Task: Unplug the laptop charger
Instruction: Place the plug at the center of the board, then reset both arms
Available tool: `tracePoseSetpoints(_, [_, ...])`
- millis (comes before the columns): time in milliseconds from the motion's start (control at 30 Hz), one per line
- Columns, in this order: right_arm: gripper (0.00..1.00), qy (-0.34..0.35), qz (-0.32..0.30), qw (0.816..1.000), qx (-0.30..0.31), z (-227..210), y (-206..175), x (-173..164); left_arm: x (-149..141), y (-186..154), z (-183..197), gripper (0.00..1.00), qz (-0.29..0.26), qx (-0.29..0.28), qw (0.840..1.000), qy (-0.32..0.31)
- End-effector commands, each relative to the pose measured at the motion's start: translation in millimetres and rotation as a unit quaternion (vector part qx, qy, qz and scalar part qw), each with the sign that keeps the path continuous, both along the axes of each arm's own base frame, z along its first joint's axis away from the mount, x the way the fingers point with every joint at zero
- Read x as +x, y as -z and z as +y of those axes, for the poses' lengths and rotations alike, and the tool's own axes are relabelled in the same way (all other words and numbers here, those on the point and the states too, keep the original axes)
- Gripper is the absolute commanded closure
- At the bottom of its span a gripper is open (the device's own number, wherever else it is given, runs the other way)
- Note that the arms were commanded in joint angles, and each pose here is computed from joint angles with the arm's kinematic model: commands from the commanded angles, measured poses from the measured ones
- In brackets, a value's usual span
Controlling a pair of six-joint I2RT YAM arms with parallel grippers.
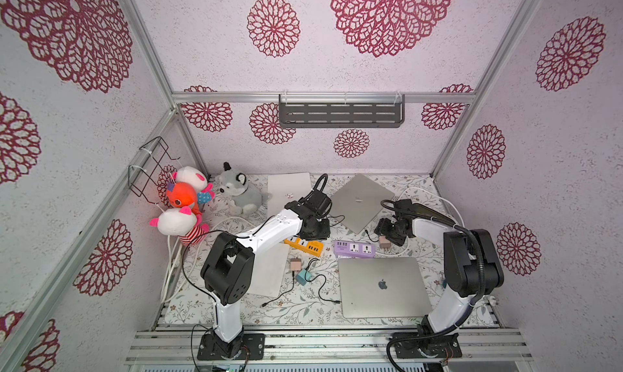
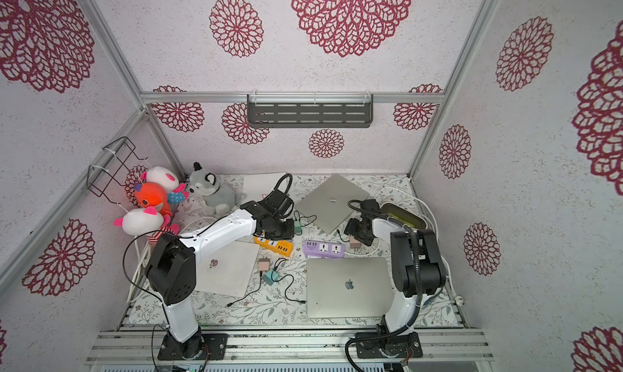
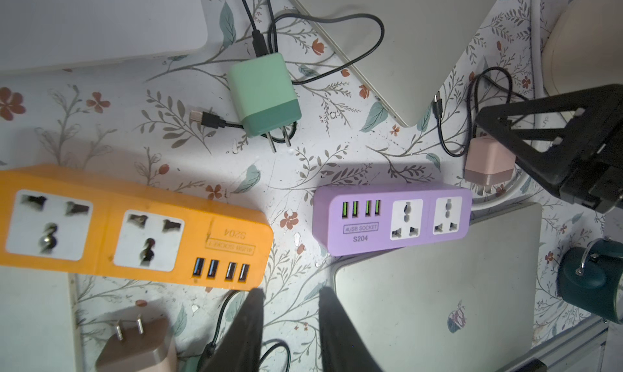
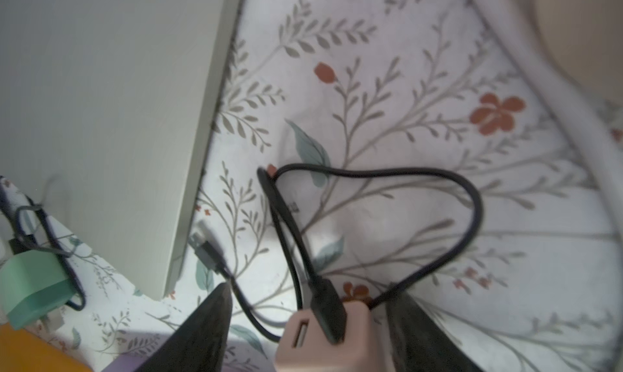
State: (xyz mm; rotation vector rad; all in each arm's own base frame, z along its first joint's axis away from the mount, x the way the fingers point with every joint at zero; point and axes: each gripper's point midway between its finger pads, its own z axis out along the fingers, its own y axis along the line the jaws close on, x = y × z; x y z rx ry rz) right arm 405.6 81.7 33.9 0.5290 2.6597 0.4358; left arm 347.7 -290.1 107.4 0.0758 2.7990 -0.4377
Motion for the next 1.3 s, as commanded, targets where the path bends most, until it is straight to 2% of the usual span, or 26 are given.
tracePoseSetpoints(0, [0.27,-0.021,-0.021,0.999,0.020,5,7,17,2,-7,2,0.68,-0.010,-0.004,1.000,-0.004])
tracePoseSetpoints(133, [0.27,-0.053,-0.078,0.994,0.049,19,-14,36,2,-7,5,0.68,-0.011,0.002,1.000,-0.004])
tracePoseSetpoints(300, [0.28,-0.069,-0.116,0.988,0.076,27,-40,33,4,-11,7,0.68,-0.017,-0.008,1.000,-0.008])
tracePoseSetpoints(400, [0.28,-0.056,-0.130,0.989,0.048,16,-54,24,5,-15,13,0.67,-0.022,-0.010,1.000,-0.013])
tracePoseSetpoints(500, [0.26,-0.044,-0.146,0.988,0.013,2,-72,12,9,-20,23,0.60,-0.031,-0.028,0.999,-0.024])
tracePoseSetpoints(567, [0.23,-0.039,-0.156,0.987,-0.003,-4,-82,2,14,-25,36,0.52,-0.045,-0.037,0.998,-0.037])
tracePoseSetpoints(633, [0.13,-0.034,-0.167,0.985,-0.020,-11,-92,-8,19,-32,52,0.48,-0.060,-0.044,0.996,-0.053])
tracePoseSetpoints(667, [0.09,-0.031,-0.175,0.984,-0.028,-15,-97,-13,21,-37,63,0.39,-0.070,-0.047,0.994,-0.063])
tracePoseSetpoints(700, [0.03,-0.029,-0.180,0.983,-0.035,-17,-100,-18,23,-40,72,0.15,-0.078,-0.050,0.993,-0.072])
tracePoseSetpoints(733, [0.01,-0.026,-0.191,0.980,-0.042,-21,-105,-22,25,-45,83,0.02,-0.089,-0.052,0.991,-0.083])
tracePoseSetpoints(833, [0.01,-0.008,-0.224,0.972,-0.069,-33,-114,-34,32,-55,124,0.02,-0.121,-0.061,0.984,-0.120])
tracePoseSetpoints(933, [0.01,0.034,-0.280,0.953,-0.110,-55,-121,-44,39,-65,178,0.02,-0.180,-0.068,0.966,-0.175])
tracePoseSetpoints(1067, [0.01,0.070,-0.373,0.907,-0.180,-80,-129,-60,37,-88,250,0.02,-0.309,-0.049,0.921,-0.233])
tracePoseSetpoints(1133, [0.01,0.090,-0.409,0.882,-0.217,-94,-129,-70,29,-100,268,0.02,-0.379,-0.015,0.897,-0.226])
tracePoseSetpoints(1200, [0.01,0.107,-0.421,0.864,-0.254,-106,-133,-74,19,-105,273,0.02,-0.415,0.018,0.887,-0.203])
tracePoseSetpoints(1267, [0.01,0.092,-0.431,0.850,-0.288,-109,-133,-73,10,-100,283,0.02,-0.426,0.066,0.881,-0.194])
